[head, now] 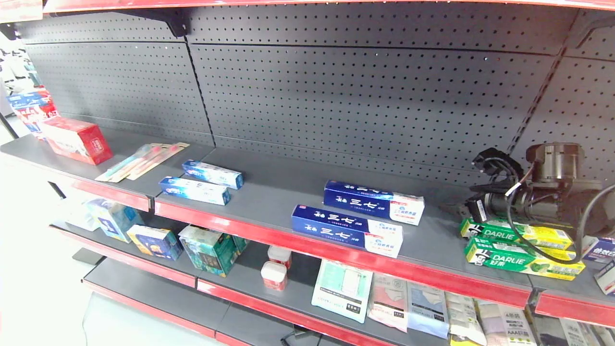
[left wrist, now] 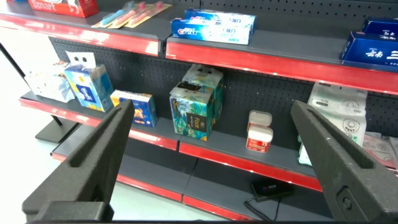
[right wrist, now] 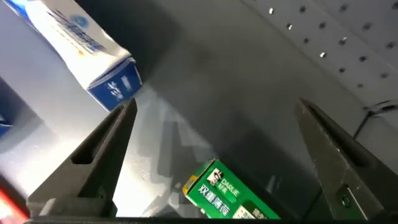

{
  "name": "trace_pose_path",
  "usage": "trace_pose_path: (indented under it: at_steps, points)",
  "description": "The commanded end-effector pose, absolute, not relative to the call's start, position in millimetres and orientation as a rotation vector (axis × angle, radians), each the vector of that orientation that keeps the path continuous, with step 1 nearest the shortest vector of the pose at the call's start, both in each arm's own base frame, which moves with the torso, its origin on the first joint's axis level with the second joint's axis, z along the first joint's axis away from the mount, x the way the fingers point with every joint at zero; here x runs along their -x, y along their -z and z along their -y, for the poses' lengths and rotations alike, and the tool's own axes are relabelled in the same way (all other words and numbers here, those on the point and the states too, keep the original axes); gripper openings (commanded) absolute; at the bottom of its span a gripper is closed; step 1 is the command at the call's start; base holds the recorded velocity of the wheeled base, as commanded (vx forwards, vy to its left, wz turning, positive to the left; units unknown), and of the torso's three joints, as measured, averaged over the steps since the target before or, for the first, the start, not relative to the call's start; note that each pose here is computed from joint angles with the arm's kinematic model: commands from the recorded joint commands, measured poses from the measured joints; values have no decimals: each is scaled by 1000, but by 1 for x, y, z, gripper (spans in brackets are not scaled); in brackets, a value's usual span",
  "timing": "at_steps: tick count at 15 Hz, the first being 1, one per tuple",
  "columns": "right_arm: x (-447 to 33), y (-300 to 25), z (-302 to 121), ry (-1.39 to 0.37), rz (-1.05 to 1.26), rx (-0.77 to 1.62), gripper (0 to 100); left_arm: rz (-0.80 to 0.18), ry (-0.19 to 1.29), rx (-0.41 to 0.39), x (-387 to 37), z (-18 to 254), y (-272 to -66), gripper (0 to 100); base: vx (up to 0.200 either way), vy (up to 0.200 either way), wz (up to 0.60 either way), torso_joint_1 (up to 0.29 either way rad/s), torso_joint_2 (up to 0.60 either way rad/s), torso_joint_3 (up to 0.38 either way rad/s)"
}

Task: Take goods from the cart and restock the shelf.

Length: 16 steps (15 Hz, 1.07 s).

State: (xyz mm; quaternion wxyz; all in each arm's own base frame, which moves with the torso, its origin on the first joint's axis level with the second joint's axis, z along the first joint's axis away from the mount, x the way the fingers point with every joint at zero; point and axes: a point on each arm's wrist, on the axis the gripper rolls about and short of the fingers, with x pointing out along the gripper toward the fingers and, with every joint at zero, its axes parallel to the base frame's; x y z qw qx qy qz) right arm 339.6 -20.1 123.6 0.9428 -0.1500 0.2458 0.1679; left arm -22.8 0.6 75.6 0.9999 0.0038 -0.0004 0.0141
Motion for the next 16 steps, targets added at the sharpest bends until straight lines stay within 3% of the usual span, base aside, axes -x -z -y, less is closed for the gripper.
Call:
trace_pose_path:
  at_steps: [1, 16]
  points:
    - [-345, -115, 21, -346, -520, 302, 100, 1, -29, -8, 23, -1, -76, 100, 0, 0, 0, 0, 0, 0]
    - [-363, -118, -5, -398, -484, 323, 100, 1, -29, -8, 23, -1, -76, 100, 0, 0, 0, 0, 0, 0]
